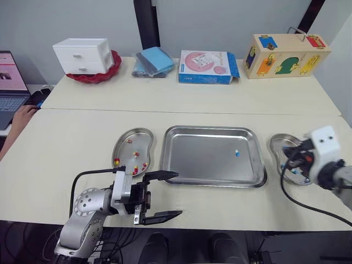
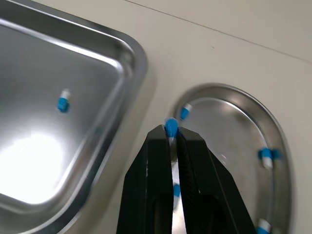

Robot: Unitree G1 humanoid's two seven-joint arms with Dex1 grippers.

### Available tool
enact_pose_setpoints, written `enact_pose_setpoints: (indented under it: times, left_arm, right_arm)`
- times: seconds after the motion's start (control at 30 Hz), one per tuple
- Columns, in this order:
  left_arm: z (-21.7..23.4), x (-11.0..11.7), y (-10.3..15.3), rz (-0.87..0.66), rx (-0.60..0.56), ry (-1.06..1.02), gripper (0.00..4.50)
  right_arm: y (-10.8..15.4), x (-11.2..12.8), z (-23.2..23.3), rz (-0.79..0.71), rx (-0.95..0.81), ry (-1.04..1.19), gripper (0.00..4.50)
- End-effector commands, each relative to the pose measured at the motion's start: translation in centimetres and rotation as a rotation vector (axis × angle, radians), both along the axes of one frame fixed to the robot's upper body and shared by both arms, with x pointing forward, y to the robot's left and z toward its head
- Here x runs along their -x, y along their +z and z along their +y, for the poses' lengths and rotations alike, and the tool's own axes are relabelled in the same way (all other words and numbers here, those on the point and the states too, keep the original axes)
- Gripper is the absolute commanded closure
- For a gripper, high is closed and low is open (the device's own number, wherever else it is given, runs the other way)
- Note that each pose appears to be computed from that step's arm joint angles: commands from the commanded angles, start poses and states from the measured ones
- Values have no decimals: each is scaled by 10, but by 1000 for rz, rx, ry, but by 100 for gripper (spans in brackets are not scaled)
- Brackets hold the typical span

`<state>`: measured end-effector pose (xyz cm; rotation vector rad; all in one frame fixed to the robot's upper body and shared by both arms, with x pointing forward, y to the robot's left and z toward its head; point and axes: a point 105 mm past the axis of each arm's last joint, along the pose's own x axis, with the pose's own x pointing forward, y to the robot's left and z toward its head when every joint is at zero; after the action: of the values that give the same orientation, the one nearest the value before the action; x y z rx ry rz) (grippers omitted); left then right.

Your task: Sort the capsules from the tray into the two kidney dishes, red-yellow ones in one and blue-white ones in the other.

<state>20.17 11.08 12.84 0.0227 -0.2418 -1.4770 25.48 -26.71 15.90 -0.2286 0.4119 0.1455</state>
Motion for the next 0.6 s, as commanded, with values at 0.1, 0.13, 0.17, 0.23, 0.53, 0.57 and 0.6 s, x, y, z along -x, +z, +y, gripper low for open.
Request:
enact_pose_setpoints:
  times: [0.1,0.13,0.17,0.23,0.53,0.57,0.6]
  left_arm:
    - [-4,-1,10,-44,30,-26,0]
    - [-4,-2,10,-46,30,-26,0]
    - [-4,-2,11,-49,30,-27,0]
    - [-4,-4,12,-52,32,-26,0]
    - [-3,-5,16,-51,25,15,0]
    - [-2,-6,16,-49,20,25,0]
    - [0,-8,16,-41,8,54,0]
  right_arm:
    - [7,8,-15,-5,12,-72,449]
    - [6,8,-18,-3,12,-92,449]
    - [5,8,-20,-2,13,-109,449]
    - [5,8,-21,-4,16,-117,418]
    - [6,6,-23,-24,24,-124,181]
    - [7,6,-23,-26,26,-124,154]
    - [8,6,-24,-34,31,-118,120]
